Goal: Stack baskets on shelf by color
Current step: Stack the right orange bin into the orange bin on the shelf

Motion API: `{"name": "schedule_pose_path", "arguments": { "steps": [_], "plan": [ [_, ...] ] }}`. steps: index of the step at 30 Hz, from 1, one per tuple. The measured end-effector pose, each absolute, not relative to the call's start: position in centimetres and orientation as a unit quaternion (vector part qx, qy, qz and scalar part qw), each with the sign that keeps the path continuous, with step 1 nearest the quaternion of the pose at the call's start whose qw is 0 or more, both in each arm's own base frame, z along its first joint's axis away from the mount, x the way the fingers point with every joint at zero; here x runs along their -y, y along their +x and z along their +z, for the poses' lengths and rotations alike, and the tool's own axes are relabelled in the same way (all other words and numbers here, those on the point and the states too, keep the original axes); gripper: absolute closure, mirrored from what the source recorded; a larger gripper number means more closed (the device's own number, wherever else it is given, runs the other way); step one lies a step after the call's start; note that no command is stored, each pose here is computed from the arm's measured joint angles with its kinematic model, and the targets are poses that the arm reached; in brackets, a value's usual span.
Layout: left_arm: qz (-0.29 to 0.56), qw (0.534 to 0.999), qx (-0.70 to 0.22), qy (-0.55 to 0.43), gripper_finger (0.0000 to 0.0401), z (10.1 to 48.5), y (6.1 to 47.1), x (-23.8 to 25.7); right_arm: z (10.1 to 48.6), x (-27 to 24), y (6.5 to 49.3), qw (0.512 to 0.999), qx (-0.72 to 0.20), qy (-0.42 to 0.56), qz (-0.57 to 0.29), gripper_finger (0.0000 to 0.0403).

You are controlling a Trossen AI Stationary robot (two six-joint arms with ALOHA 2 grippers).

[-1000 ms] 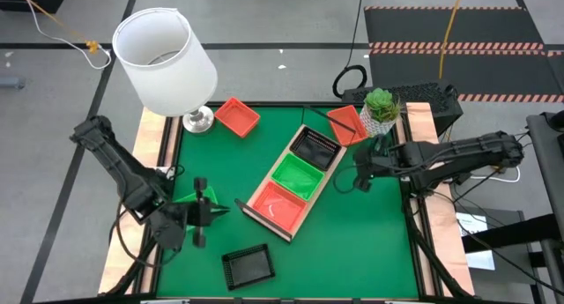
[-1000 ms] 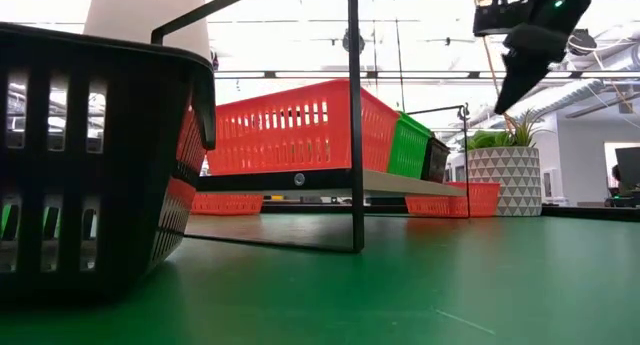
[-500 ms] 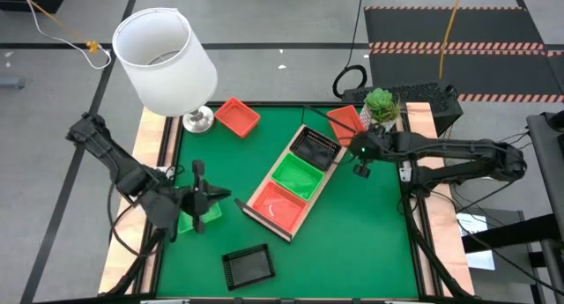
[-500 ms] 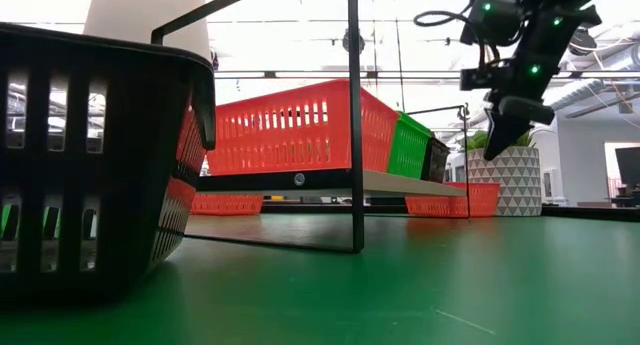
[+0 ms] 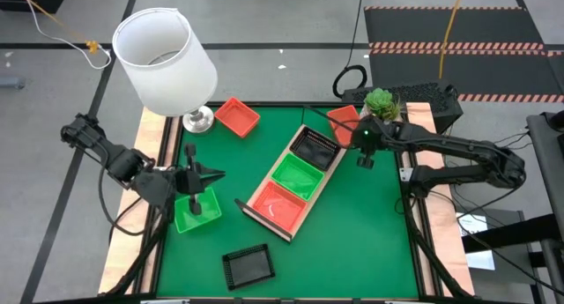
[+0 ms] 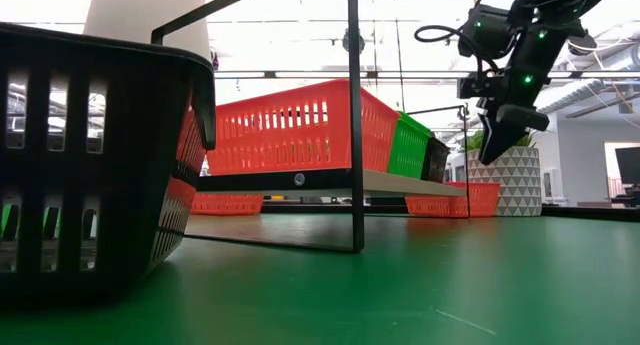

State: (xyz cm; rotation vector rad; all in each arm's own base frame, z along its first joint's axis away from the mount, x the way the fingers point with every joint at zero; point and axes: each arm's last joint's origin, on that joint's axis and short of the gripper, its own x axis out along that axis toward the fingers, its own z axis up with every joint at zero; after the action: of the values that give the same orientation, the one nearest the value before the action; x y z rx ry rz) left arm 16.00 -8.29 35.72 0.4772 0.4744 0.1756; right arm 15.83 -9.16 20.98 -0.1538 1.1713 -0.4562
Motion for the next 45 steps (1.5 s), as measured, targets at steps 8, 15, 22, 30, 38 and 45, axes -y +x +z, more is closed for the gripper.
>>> {"name": "schedule_pose_path", "arguments": {
  "steps": [8,15,22,30,38,45],
  "plan": [
    [0.084,0.937,-0.244,0.235,0.037,35.3,16.3,8.5,20.5,10.5,15.9,0.808,-0.548,-0.054,-0.21,0.0245],
    [0.084,0.937,-0.244,0.235,0.0371,35.3,16.3,8.5,19.7,11.9,16.3,0.811,-0.548,-0.054,-0.198,0.0235],
    [0.085,0.937,-0.244,0.234,0.0371,35.3,16.3,8.5,18.9,12.4,16.2,0.836,-0.518,-0.039,-0.177,0.024],
    [0.085,0.938,-0.244,0.232,0.037,35.3,16.3,8.5,19.9,11.9,15.3,0.862,-0.468,-0.009,-0.195,0.024],
    [0.085,0.938,-0.244,0.233,0.0371,35.3,16.3,8.5,20.1,11.8,14.7,0.842,-0.479,0.004,-0.247,0.0241],
    [0.085,0.938,-0.244,0.23,0.0371,35.3,16.3,8.5,18.5,11.7,14.4,0.842,-0.486,-0.038,-0.231,0.0241]
  ]
}}
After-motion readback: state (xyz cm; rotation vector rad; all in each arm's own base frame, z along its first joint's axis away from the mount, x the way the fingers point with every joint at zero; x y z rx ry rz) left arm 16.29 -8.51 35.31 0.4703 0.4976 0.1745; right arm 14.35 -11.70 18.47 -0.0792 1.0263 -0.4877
